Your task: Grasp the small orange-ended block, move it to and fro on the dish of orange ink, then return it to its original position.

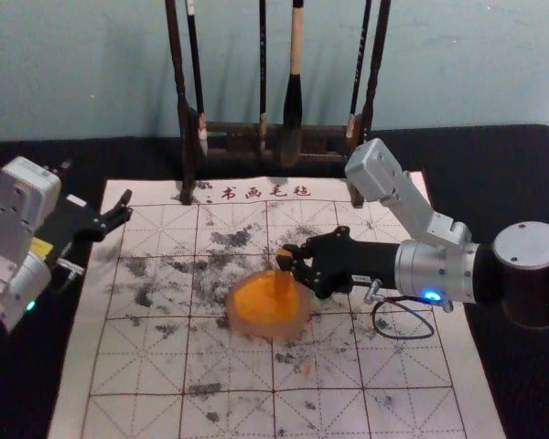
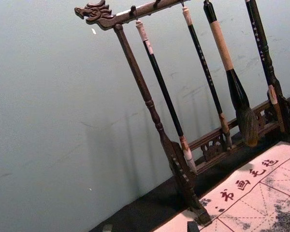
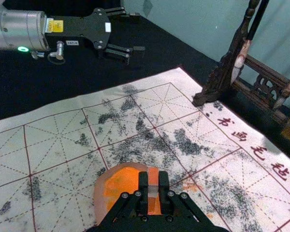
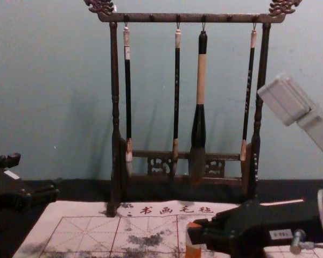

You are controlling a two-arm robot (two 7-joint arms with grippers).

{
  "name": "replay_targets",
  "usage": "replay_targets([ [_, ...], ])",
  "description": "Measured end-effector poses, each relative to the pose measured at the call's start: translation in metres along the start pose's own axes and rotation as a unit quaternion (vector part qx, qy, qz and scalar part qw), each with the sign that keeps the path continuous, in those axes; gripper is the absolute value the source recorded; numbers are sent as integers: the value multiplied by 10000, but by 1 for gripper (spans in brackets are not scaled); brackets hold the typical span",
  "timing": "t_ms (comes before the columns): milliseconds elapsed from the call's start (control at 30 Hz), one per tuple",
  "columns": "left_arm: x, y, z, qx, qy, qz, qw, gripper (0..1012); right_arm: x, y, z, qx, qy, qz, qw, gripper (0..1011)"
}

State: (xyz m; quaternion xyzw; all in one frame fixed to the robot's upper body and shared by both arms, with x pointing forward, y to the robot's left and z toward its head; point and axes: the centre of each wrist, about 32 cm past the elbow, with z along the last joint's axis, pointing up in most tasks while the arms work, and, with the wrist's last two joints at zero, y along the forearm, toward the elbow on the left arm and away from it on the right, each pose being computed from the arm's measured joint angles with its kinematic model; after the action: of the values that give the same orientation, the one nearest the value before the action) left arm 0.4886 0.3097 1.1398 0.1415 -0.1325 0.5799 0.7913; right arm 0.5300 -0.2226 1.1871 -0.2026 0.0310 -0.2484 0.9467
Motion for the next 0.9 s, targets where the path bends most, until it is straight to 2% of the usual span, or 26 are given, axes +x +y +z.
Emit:
replay_targets([
  [367, 0, 0, 0, 0, 0, 0, 10000, 1001, -36, -86, -26, 24, -30, 105, 9999, 125],
  [900, 0, 0, 0, 0, 0, 0, 10000, 1001, -101, -78, -54, -4, -25, 280, 9996, 126],
])
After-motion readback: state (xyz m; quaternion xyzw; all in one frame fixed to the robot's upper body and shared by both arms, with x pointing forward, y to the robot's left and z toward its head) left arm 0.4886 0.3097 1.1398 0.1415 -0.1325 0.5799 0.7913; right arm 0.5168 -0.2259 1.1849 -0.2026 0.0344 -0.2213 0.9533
